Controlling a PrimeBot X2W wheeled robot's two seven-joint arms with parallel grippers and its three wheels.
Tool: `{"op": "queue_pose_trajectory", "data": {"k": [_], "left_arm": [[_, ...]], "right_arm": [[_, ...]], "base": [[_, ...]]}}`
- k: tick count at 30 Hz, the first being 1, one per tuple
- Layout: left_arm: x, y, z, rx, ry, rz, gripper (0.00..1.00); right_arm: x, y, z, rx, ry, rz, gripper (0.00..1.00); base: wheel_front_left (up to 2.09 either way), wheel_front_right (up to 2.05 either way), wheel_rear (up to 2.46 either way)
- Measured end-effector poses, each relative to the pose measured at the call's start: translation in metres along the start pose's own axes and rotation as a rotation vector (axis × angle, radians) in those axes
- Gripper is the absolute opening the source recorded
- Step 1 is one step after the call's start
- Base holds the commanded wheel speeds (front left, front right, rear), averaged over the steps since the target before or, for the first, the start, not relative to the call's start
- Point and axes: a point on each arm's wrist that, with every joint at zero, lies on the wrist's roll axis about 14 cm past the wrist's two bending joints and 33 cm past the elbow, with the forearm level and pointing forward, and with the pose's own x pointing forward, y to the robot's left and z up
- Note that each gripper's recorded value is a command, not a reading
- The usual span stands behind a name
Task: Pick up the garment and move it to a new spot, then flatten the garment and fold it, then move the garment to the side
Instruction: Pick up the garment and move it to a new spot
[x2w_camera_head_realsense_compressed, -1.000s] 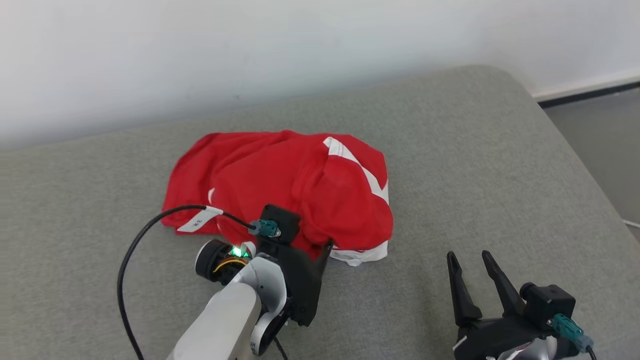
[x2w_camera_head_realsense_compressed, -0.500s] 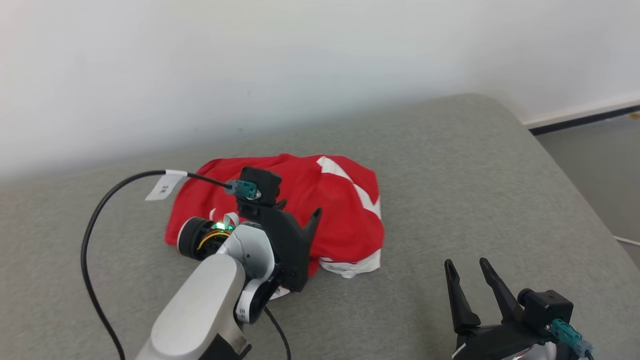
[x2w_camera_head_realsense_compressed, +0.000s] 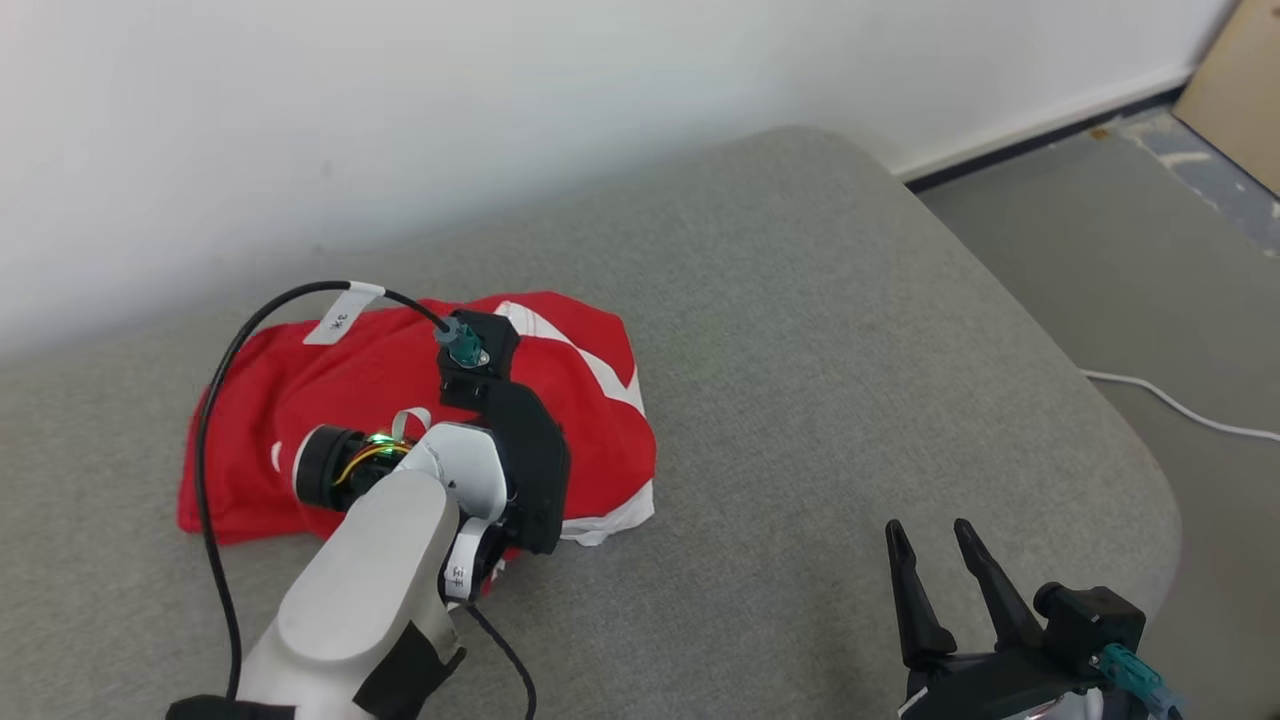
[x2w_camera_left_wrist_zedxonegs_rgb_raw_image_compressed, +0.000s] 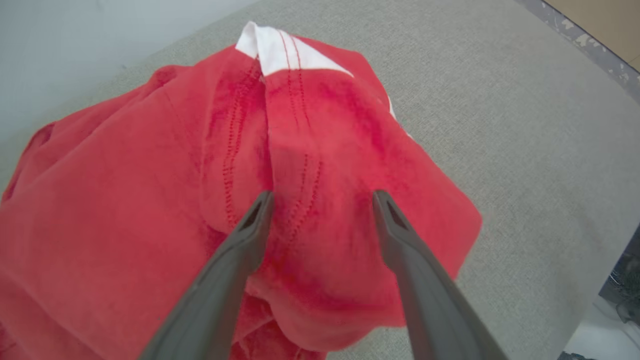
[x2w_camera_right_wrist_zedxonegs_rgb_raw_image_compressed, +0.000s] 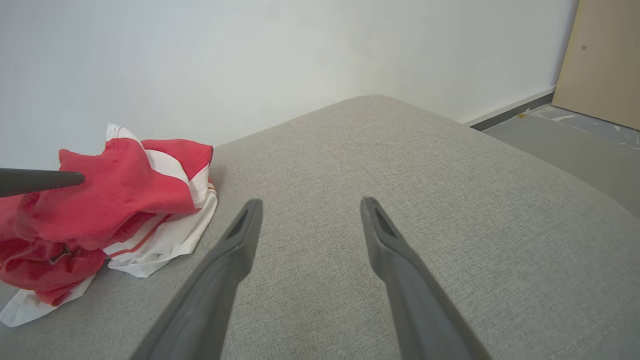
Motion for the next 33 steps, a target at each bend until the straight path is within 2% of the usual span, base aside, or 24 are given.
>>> {"op": "queue_pose_trajectory", "data": {"k": [5, 6, 7, 8, 12, 19, 27, 30, 32, 33], "left_arm": [[0.018, 0.004, -0.016, 0.012, 0.069, -0.005, 1.0], [0.02, 0.003, -0.019, 0.012, 0.076, -0.015, 0.81], [0.021, 0.001, -0.019, 0.007, 0.071, -0.032, 0.34], [0.022, -0.001, -0.018, 0.007, 0.06, -0.044, 0.0], [0.019, 0.002, -0.004, -0.003, -0.006, -0.055, 0.0], [-0.01, 0.017, 0.051, -0.011, -0.242, -0.025, 0.0], [-0.059, 0.066, 0.077, -0.046, -0.408, 0.104, 0.0], [-0.075, 0.083, 0.077, -0.056, -0.432, 0.152, 0.0], [-0.099, 0.106, 0.075, -0.082, -0.464, 0.215, 0.0], [-0.099, 0.106, 0.075, -0.082, -0.464, 0.215, 0.0]], "right_arm": [[0.002, -0.007, -0.005, -0.002, 0.013, -0.029, 1.0], [0.002, -0.008, -0.008, -0.001, 0.02, -0.034, 1.0], [0.002, -0.009, -0.01, -0.002, 0.027, -0.037, 1.0], [0.003, -0.009, -0.012, -0.003, 0.032, -0.036, 1.0], [0.008, -0.001, -0.015, -0.004, 0.04, -0.013, 1.0], [0.024, 0.022, -0.015, -0.016, 0.042, 0.063, 1.0], [0.036, 0.062, -0.021, -0.035, 0.068, 0.188, 1.0], [0.04, 0.075, -0.02, -0.034, 0.068, 0.226, 1.0], [0.041, 0.093, -0.026, -0.035, 0.089, 0.28, 1.0], [0.041, 0.093, -0.026, -0.035, 0.089, 0.28, 1.0]], "base": [[0.0, 0.0, 0.0], [0.0, 0.0, 0.0], [0.0, 0.0, 0.0], [0.0, 0.0, 0.0], [0.0, 0.0, 0.0], [0.0, 0.0, 0.0], [0.0, 0.0, 0.0], [0.0, 0.0, 0.0], [0.0, 0.0, 0.0], [0.0, 0.0, 0.0]]}}
